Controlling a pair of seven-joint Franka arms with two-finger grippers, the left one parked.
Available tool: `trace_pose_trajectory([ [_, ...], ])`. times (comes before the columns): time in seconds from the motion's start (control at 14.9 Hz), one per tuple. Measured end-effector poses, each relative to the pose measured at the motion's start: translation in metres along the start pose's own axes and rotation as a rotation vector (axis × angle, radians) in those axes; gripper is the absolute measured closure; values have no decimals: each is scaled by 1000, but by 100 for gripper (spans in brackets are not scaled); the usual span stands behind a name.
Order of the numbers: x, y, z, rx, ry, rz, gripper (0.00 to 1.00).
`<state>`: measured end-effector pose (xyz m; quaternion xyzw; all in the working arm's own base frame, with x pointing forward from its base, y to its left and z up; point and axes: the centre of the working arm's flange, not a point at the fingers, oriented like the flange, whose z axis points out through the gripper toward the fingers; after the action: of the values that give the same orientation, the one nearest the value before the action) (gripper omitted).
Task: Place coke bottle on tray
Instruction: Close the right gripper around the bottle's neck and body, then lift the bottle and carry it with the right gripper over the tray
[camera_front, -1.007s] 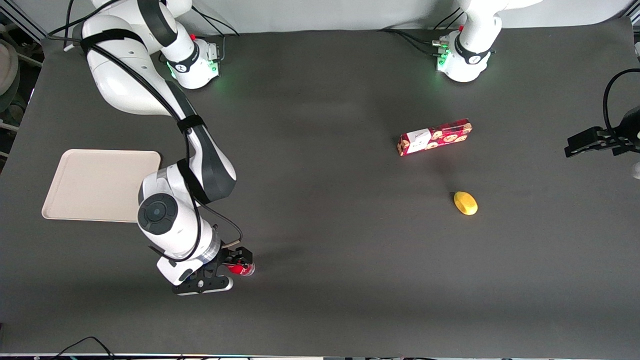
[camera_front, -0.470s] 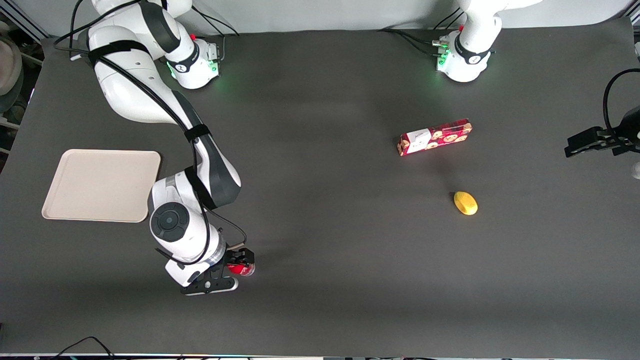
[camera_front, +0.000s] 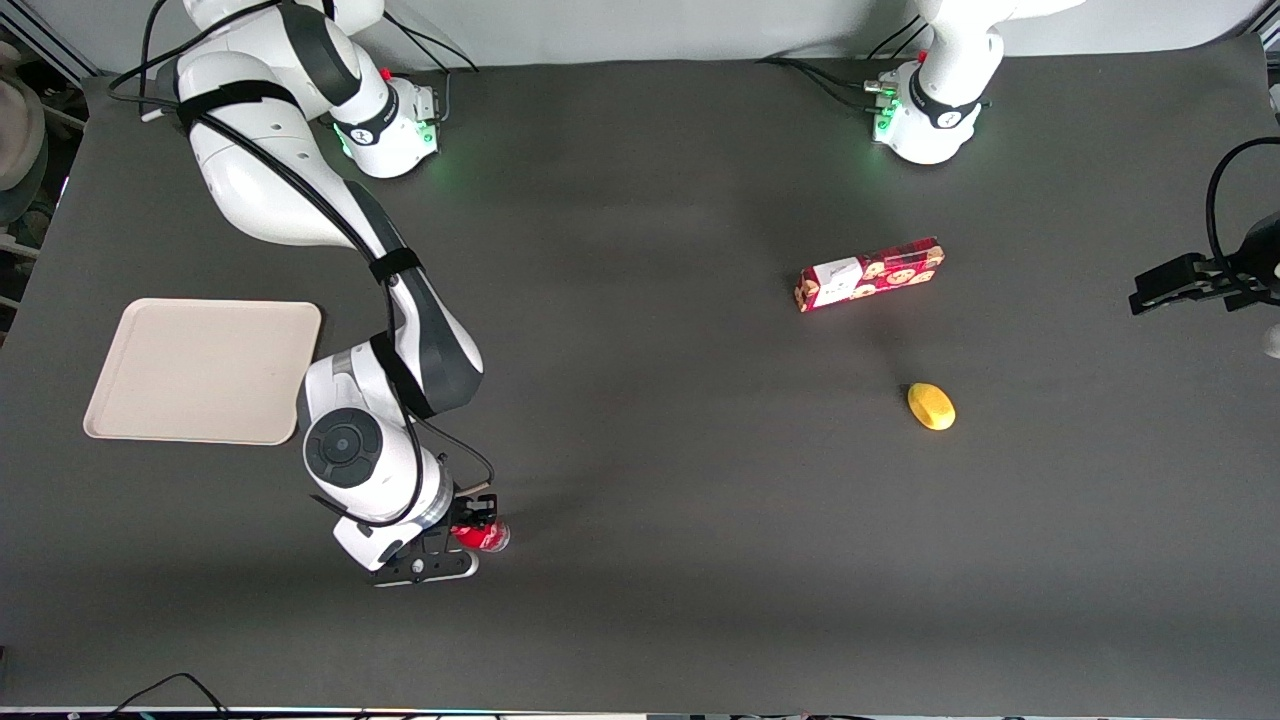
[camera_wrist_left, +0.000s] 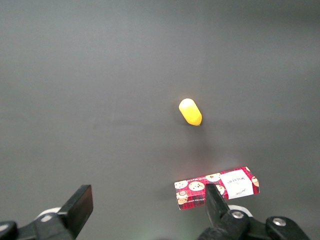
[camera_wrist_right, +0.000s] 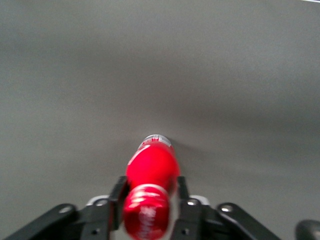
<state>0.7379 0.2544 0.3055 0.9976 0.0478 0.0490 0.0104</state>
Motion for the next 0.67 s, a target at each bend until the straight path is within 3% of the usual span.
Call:
trace_pose_trajectory([
  [0.07, 0, -1, -1, 1, -1, 1, 63],
  [0.67, 1, 4, -28, -6, -25, 78, 63],
])
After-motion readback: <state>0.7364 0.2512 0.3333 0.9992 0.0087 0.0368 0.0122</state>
